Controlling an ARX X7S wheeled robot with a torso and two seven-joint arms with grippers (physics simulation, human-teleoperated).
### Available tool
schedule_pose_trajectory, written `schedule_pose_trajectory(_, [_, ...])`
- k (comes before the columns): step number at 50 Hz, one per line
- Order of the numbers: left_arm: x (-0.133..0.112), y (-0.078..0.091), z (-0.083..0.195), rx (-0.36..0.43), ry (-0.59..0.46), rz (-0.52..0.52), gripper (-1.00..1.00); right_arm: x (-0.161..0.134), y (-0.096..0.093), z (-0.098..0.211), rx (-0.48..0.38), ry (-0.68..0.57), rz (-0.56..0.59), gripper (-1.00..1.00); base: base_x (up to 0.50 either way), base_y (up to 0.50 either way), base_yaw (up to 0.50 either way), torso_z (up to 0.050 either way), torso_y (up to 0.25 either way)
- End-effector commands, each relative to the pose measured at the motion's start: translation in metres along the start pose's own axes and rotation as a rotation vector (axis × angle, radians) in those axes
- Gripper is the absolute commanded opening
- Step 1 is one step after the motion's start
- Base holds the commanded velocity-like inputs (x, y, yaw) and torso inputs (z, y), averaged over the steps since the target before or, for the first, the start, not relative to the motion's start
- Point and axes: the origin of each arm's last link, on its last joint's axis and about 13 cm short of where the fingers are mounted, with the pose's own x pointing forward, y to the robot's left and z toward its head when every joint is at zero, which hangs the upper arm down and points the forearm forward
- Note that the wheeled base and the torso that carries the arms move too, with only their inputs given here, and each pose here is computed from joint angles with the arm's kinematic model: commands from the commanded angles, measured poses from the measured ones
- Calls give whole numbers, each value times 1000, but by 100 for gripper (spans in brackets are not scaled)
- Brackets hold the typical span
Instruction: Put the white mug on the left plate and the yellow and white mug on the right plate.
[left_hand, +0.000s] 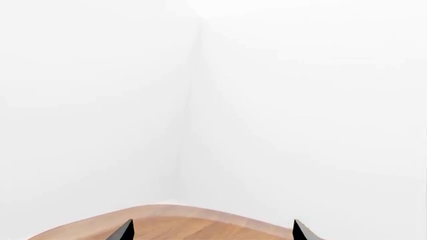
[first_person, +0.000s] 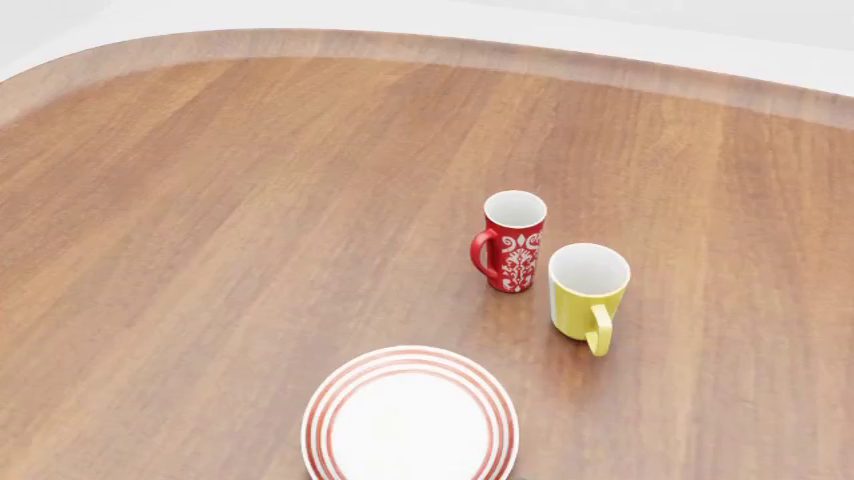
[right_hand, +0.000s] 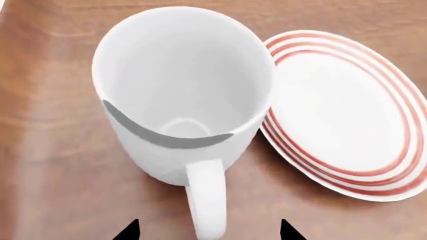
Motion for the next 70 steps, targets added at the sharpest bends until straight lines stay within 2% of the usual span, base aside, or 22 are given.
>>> schedule_pose_trajectory(1, [0,0,2,-3,-4,0,100,5,-1,-1,5,2,5,100,0,0,0,0,0])
schedule_pose_trajectory(19, [0,1,3,-3,-6,3,100,17,0,-7,13,22,31,100,0,0,0,0,0])
schedule_pose_trajectory(20, [0,1,3,-4,-7,3,100,17,1,-7,14,21,31,-100,0,0,0,0,0])
schedule_pose_trajectory(24, [0,1,2,-4,-6,2,100,12,4,-5,-2,8,42,-100,0,0,0,0,0])
schedule_pose_trajectory(31, [0,0,2,-3,-4,-2,100,4,1,4,-17,-47,-8,-100,0,0,0,0,0])
schedule_pose_trajectory(40, [2,-3,-3,-2,6,-16,100,-12,10,30,-116,-119,-42,-100,0,0,0,0,0])
schedule_pose_trajectory(47, [0,-3,-3,-2,7,-18,100,-20,7,44,-118,-206,-114,-100,0,0,0,0,0])
schedule_pose_trajectory(50, [-1,-2,-1,-5,1,-14,100,-20,3,47,-92,-235,-150,-100,0,0,0,0,0])
schedule_pose_trajectory(57, [0,-3,1,-6,-6,-13,100,-15,-14,54,28,-295,-217,-100,0,0,0,0,0])
schedule_pose_trajectory(66, [0,-3,2,-6,-7,-15,100,1,-34,56,177,-275,-281,-100,0,0,0,0,0])
schedule_pose_trajectory(70, [0,-4,2,-6,-6,-17,100,5,-40,57,213,-267,-296,-100,0,0,0,0,0])
